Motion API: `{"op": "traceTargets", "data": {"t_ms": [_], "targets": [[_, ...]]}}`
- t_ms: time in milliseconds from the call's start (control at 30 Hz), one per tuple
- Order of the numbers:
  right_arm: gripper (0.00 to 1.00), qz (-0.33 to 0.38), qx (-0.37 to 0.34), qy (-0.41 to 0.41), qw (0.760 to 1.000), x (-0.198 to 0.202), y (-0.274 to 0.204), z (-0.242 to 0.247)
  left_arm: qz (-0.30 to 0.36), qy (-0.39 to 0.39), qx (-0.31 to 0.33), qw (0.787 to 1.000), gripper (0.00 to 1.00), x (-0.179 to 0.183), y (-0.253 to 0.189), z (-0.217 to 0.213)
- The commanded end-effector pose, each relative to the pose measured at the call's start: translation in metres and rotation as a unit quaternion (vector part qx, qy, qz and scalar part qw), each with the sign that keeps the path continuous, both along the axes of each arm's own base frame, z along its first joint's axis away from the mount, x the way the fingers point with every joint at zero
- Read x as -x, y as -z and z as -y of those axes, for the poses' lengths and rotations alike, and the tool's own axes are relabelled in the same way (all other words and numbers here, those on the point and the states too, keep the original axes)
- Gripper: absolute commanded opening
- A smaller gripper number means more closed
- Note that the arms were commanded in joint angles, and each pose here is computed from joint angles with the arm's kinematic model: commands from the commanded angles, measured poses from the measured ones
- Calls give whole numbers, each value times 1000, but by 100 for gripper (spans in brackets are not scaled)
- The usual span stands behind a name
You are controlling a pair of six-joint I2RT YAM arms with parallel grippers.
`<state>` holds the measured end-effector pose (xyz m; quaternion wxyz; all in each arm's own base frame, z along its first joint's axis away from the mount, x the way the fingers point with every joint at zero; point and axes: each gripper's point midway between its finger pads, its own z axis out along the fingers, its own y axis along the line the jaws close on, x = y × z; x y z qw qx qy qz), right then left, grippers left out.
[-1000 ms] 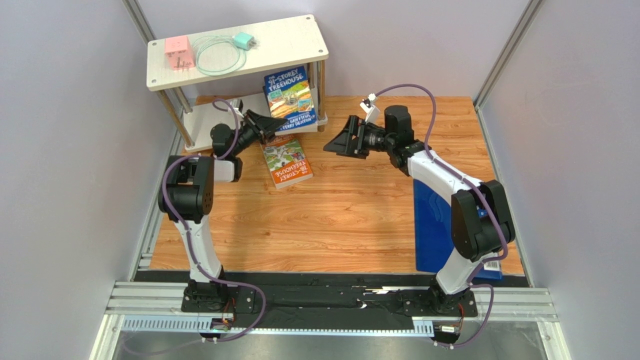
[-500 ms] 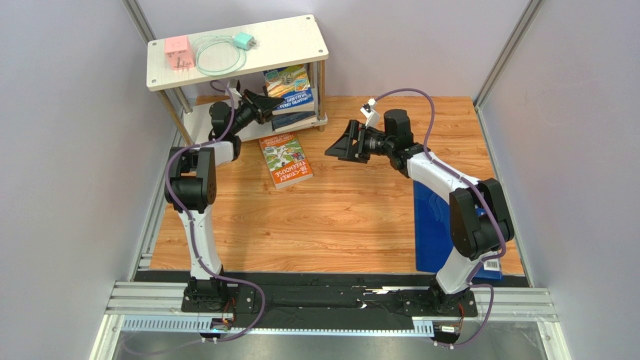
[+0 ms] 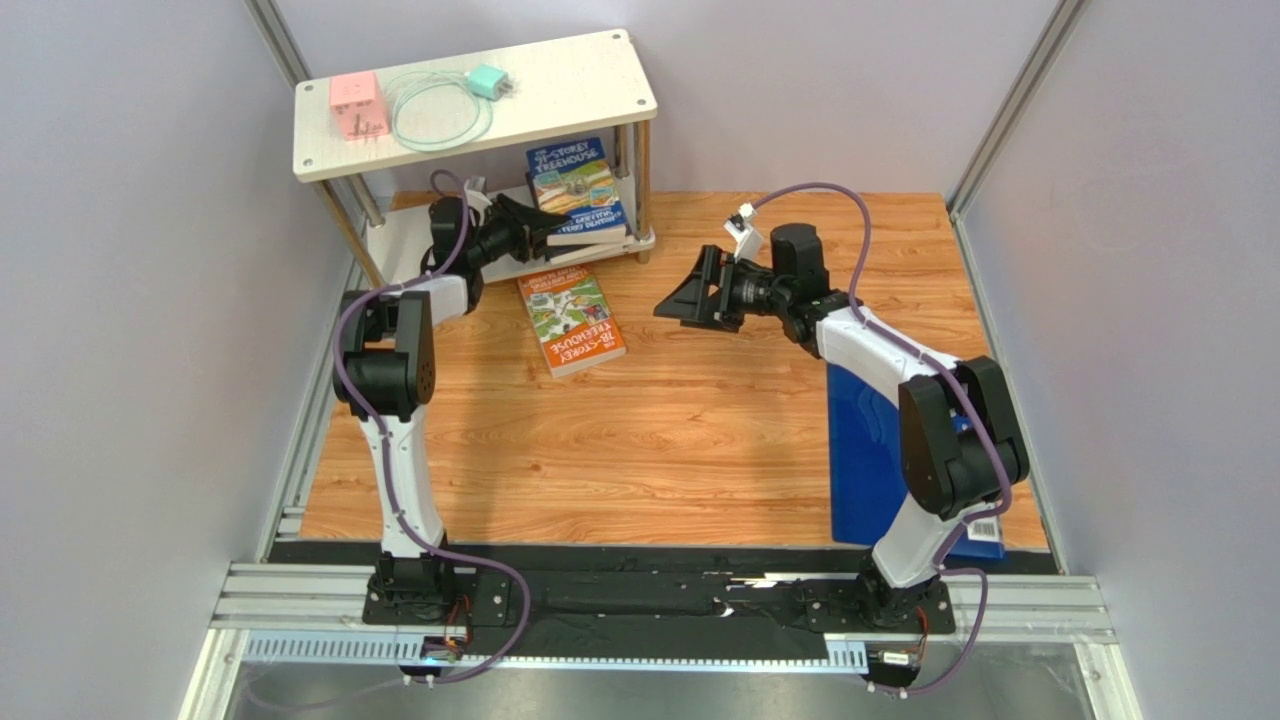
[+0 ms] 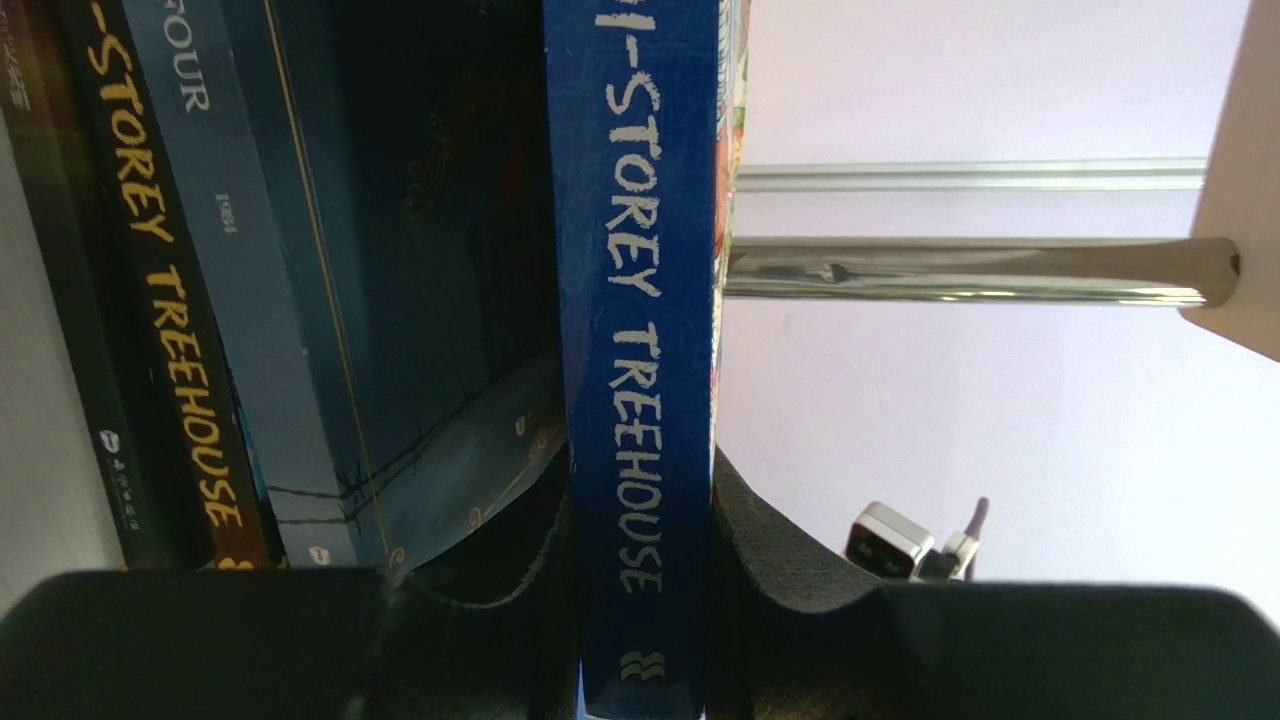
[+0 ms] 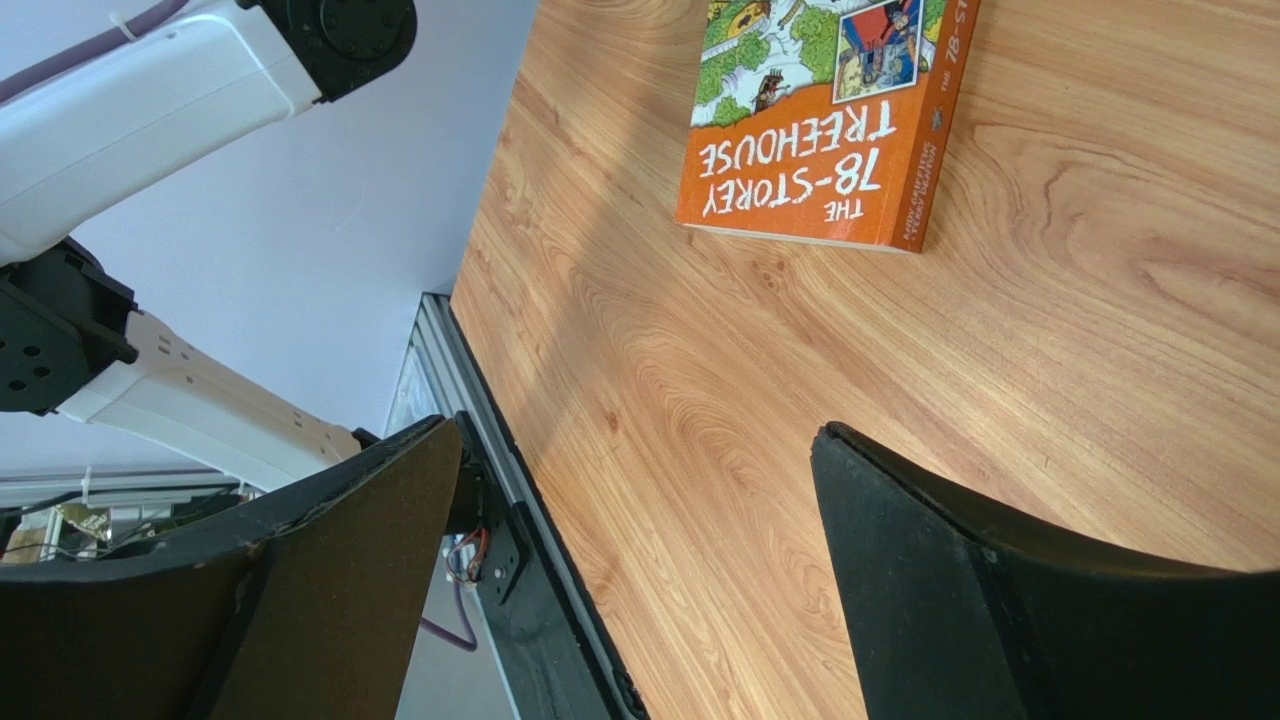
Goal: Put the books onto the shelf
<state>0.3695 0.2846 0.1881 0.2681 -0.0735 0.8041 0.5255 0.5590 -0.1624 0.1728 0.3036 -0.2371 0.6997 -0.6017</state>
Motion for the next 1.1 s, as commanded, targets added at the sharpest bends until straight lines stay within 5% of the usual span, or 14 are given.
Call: {"op": "traceTargets", "data": {"t_ms": [0, 167, 300, 667, 933, 1067], "targets": [[93, 18, -9, -5, 1000, -1, -6, 1, 67, 3, -33, 997, 15, -12, -41, -3], [93, 16, -8, -4, 1000, 0, -3, 3, 43, 9, -64, 997, 26, -16, -38, -4], [93, 13, -12, -5, 1000, 1, -2, 2, 21, 0, -81, 996, 89, -16, -33, -7], [93, 13, -19, -4, 1000, 4, -2, 3, -17, -42, -184, 982, 93, -5, -25, -30], [93, 4, -29, -4, 1000, 4, 0, 1, -74, -34, -315, 946, 91, 9, -11, -49], [93, 8, -20, 4, 1000, 1, 3, 2, -123, -10, -393, 911, 90, 27, 11, -56]]}}
